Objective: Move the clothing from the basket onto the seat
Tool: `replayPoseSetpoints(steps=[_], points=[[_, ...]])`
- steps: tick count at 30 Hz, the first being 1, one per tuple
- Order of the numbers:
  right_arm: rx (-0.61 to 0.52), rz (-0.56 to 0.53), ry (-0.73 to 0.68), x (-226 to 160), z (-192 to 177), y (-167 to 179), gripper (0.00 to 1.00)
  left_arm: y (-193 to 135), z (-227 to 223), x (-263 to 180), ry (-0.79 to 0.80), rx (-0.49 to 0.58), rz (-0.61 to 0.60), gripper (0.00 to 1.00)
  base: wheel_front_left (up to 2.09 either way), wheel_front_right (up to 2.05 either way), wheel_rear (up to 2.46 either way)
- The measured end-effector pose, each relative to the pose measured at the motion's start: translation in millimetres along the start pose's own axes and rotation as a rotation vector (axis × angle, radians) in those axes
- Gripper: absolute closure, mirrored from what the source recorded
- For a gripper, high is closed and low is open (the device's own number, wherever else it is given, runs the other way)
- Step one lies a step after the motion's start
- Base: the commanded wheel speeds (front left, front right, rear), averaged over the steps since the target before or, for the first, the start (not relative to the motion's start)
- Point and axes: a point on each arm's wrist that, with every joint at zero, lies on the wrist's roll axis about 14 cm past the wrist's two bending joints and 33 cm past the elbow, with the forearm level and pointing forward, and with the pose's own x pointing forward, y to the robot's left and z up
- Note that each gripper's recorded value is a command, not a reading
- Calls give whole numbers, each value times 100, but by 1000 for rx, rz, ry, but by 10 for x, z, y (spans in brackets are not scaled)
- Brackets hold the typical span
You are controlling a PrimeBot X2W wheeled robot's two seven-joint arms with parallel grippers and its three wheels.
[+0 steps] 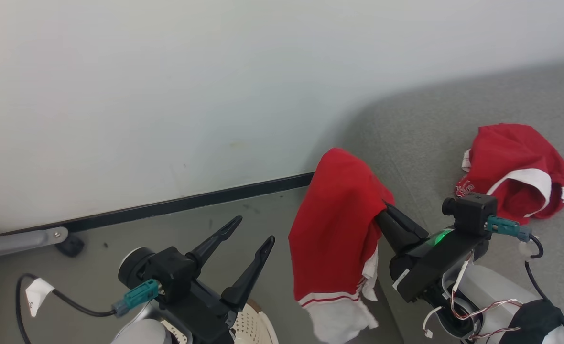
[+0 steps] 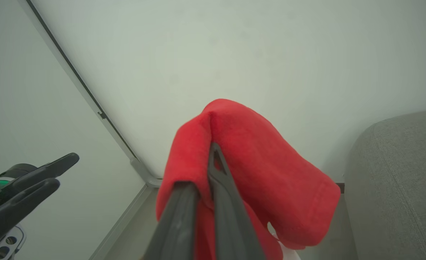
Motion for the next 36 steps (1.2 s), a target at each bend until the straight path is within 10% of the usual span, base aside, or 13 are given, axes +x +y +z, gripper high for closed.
replayPoseSetpoints(steps=[36], points=[[-157, -345, -295, -1199, 1009, -817, 100, -745, -210, 620, 14, -53, -304, 0, 0, 0, 0]])
